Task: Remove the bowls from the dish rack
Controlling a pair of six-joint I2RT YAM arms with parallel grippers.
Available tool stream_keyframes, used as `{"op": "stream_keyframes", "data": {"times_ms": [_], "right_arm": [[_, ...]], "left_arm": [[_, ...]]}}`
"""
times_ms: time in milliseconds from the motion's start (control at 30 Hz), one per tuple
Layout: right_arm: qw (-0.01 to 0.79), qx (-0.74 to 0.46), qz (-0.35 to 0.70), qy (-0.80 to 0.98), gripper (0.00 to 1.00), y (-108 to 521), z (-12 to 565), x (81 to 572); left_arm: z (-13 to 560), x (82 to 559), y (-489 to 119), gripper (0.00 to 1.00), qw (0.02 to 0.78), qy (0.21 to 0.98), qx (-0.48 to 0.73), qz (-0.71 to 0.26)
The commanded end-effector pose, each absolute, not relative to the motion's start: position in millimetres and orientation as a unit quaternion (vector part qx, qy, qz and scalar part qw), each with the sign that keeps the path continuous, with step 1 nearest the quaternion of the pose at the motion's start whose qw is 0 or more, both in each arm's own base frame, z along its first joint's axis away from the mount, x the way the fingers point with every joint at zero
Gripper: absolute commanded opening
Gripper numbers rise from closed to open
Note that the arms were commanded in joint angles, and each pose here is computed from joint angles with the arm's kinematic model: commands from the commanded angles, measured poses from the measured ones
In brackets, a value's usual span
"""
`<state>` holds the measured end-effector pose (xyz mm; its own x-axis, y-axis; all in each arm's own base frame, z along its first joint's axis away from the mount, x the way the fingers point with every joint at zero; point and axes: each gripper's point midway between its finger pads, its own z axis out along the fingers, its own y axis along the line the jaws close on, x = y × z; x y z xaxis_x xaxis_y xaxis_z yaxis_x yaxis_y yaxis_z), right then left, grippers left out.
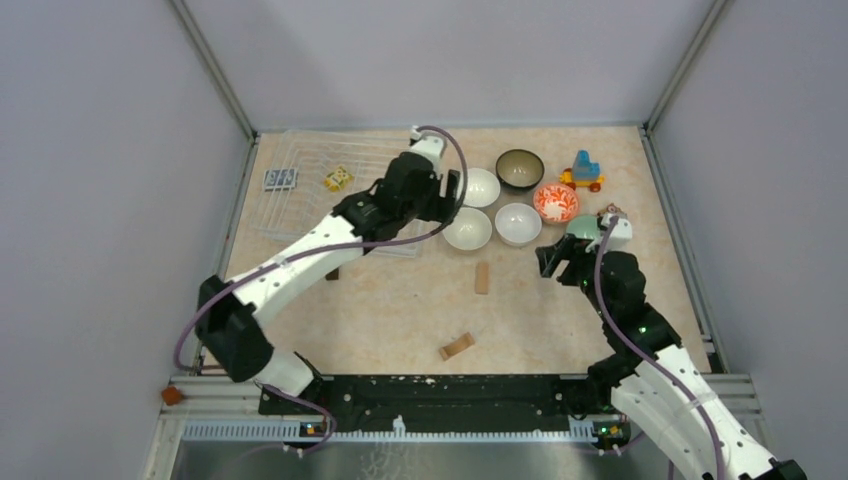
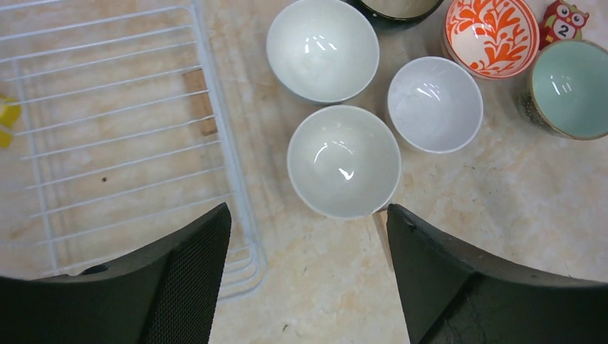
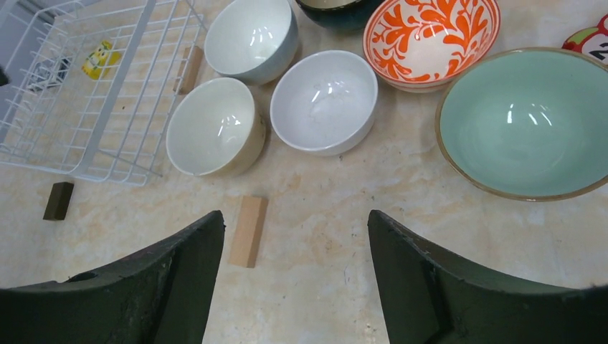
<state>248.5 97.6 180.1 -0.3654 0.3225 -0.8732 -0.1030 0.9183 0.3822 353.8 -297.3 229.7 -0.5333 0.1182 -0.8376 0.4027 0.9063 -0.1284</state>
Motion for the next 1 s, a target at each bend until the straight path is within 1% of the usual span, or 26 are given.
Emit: {"op": "stream_keyframes", "data": {"times_ms": [0,33,167,267,367,433,533,667,733,867,900,967], "right_arm": [[0.616,0.061,0.196,0.76,0.73,97,208,260],[0.617,0.062,0.192,0.76,0.73,96,208,261],[0.612,0.083,0.181,0.766,0.73,90,205,263],[0.611,0.106,0.176,0.765,0.73,85,205,265],[0.619,0.107,0.165,0.76,0.73,81,204,266],[0.633,0.106,0.155,0.751,0.73,77,206,269],[0.663,0.098,0.132,0.731,0.73,69,208,274],[0.694,0.064,0.083,0.712,0.73,60,208,281],[0.701,0.043,0.048,0.71,0.74,54,201,284],[0.717,-0.022,-0.003,0.697,0.75,51,183,287],[0.726,-0.035,-0.008,0.687,0.75,52,179,287],[0.749,-0.049,-0.012,0.661,0.74,52,175,285]], "left_arm": [[262,339,-253,0.85,0.52,0.839,0.091,-0.132],[262,335,-237,0.85,0.526,0.84,0.067,-0.115],[252,314,-164,0.93,0.533,0.844,-0.055,-0.027],[240,303,-114,0.93,0.53,0.837,-0.137,0.012],[227,305,-77,0.9,0.518,0.838,-0.173,0.001],[216,306,-70,0.9,0.525,0.836,-0.157,-0.017],[215,310,-70,0.98,0.569,0.813,-0.12,-0.034],[212,318,-68,0.99,0.612,0.782,-0.114,-0.042],[213,323,-73,0.99,0.628,0.771,-0.092,-0.05],[212,325,-105,0.99,0.651,0.753,0.025,-0.091],[212,326,-106,0.99,0.653,0.751,0.029,-0.09],[204,329,-96,0.99,0.651,0.755,-0.014,-0.078]]}}
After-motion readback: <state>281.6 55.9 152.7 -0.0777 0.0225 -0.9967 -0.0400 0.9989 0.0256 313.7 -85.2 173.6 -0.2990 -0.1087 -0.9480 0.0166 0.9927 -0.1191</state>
